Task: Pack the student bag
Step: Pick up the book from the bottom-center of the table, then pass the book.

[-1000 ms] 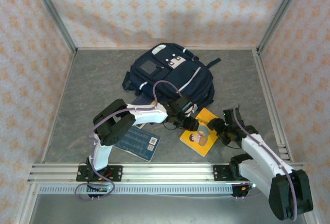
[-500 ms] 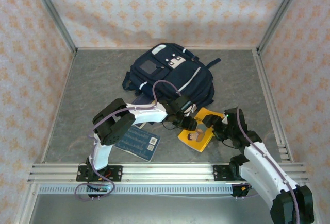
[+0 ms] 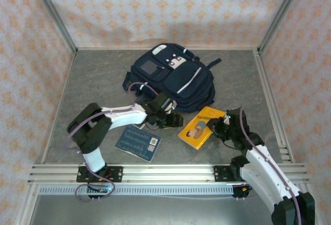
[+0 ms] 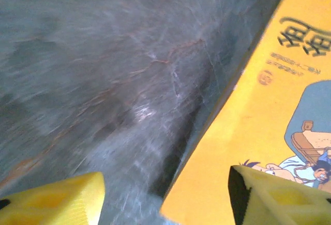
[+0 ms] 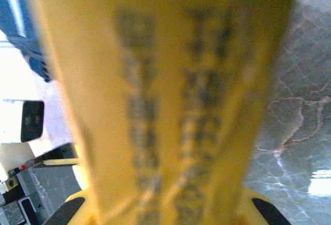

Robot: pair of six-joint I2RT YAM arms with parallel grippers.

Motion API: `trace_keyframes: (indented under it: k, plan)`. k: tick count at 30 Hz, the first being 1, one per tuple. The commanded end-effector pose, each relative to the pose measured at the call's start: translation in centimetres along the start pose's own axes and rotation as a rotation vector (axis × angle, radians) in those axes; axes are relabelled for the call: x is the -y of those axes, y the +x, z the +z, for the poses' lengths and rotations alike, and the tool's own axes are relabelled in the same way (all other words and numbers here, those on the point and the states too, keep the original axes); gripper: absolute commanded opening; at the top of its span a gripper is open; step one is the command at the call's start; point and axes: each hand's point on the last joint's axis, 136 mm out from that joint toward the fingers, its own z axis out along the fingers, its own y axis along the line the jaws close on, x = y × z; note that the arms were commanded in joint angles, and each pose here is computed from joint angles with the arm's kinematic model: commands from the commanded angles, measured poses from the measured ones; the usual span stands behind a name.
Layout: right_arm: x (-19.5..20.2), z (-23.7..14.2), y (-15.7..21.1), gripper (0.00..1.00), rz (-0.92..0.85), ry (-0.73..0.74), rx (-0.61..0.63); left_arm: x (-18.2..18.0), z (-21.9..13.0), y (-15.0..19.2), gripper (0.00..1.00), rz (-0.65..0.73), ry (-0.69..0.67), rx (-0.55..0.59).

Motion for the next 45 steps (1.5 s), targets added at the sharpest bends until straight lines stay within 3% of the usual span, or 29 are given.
trace_keyframes:
  k: [1, 7, 10, 18, 25, 29, 35, 39, 42, 44, 45]
  plan:
    - [-5.4, -2.1, -2.4, 0.03, 0.04, -0.196, 0.121, 2.8, -3.3, -1.4, 0.72, -0.113, 0.129, 0.108]
    - [-9.9, -4.8, -5.3, 0.0, 0.168, -0.391, 0.255, 5.1, -7.8, -3.1, 0.94, -0.304, 0.29, 0.266]
    - [-12.0, -6.3, -6.4, 0.0, 0.197, -0.468, 0.315, 6.6, -10.0, -4.1, 0.99, -0.362, 0.383, 0.328]
    - [-15.7, -8.9, -7.5, 0.0, 0.217, -0.586, 0.406, 8.5, -13.3, -5.5, 1.0, -0.456, 0.512, 0.433]
    - [-17.0, -9.1, -7.6, 0.0, 0.238, -0.655, 0.418, 11.7, -13.2, -6.5, 0.94, -0.464, 0.626, 0.439]
    - [-17.4, -8.6, -7.2, 0.0, 0.235, -0.664, 0.407, 13.1, -12.6, -6.7, 0.81, -0.449, 0.667, 0.443]
    - [-17.7, -8.0, -6.7, 0.0, 0.24, -0.68, 0.388, 13.7, -11.9, -6.8, 0.52, -0.439, 0.681, 0.462]
    - [-17.3, -7.5, -6.4, 0.0, 0.243, -0.668, 0.383, 14.0, -12.4, -7.1, 0.29, -0.41, 0.684, 0.484]
    - [-16.9, -7.1, -6.2, 0.0, 0.243, -0.655, 0.377, 14.0, -12.9, -7.1, 0.03, -0.393, 0.676, 0.501]
    - [-16.5, -6.7, -6.1, 0.0, 0.235, -0.633, 0.372, 13.7, -13.2, -7.2, 0.0, -0.378, 0.654, 0.507]
    - [-16.3, -6.6, -6.0, 0.06, 0.218, -0.613, 0.371, 13.6, -13.4, -7.2, 0.0, -0.362, 0.639, 0.507]
